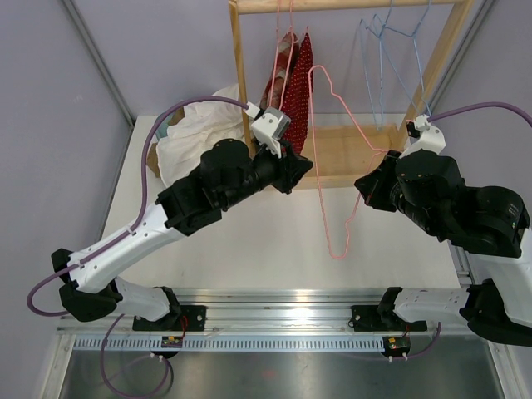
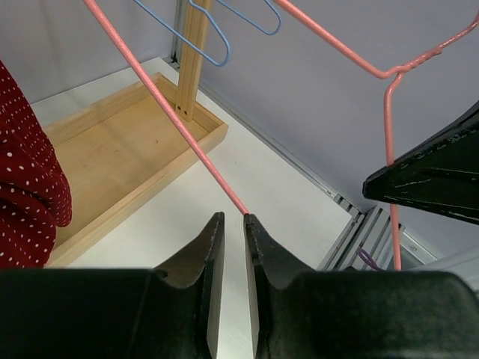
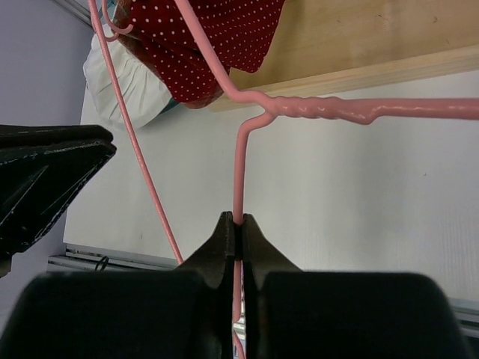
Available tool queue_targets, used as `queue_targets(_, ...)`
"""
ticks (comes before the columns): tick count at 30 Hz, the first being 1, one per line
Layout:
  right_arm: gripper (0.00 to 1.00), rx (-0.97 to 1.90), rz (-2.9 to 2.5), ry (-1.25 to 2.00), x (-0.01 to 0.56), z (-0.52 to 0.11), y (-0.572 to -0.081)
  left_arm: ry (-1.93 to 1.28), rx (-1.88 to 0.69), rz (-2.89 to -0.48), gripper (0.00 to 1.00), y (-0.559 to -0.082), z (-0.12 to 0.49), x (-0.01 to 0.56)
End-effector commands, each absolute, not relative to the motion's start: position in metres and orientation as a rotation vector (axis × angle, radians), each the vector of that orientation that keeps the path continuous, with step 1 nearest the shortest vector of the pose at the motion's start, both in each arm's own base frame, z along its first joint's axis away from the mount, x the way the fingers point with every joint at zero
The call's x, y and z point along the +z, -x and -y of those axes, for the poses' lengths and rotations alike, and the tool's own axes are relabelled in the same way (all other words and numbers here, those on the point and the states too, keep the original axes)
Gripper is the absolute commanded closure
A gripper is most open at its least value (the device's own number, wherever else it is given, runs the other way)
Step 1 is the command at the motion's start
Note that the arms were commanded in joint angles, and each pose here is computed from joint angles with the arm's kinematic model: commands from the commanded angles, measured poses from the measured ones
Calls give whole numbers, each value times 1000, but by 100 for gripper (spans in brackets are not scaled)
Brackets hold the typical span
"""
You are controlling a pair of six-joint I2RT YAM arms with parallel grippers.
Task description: Remove the skirt from the hanger
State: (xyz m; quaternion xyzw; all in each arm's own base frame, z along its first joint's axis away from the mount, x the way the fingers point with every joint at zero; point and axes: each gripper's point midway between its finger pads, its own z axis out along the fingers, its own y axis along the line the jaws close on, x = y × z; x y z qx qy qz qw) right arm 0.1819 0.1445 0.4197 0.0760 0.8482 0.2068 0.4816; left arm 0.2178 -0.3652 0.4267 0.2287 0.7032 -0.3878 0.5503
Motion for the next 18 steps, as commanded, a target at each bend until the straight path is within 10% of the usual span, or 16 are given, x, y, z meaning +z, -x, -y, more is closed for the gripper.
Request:
queue_targets(1,100,477,-2061,-172,422,-139,-181,-520,-985,-1587,83,-206,358,460)
queue_targets(18,100,627,-2023,-156,440,-147,-171,-512,-985,-1604,89,-215,381,443)
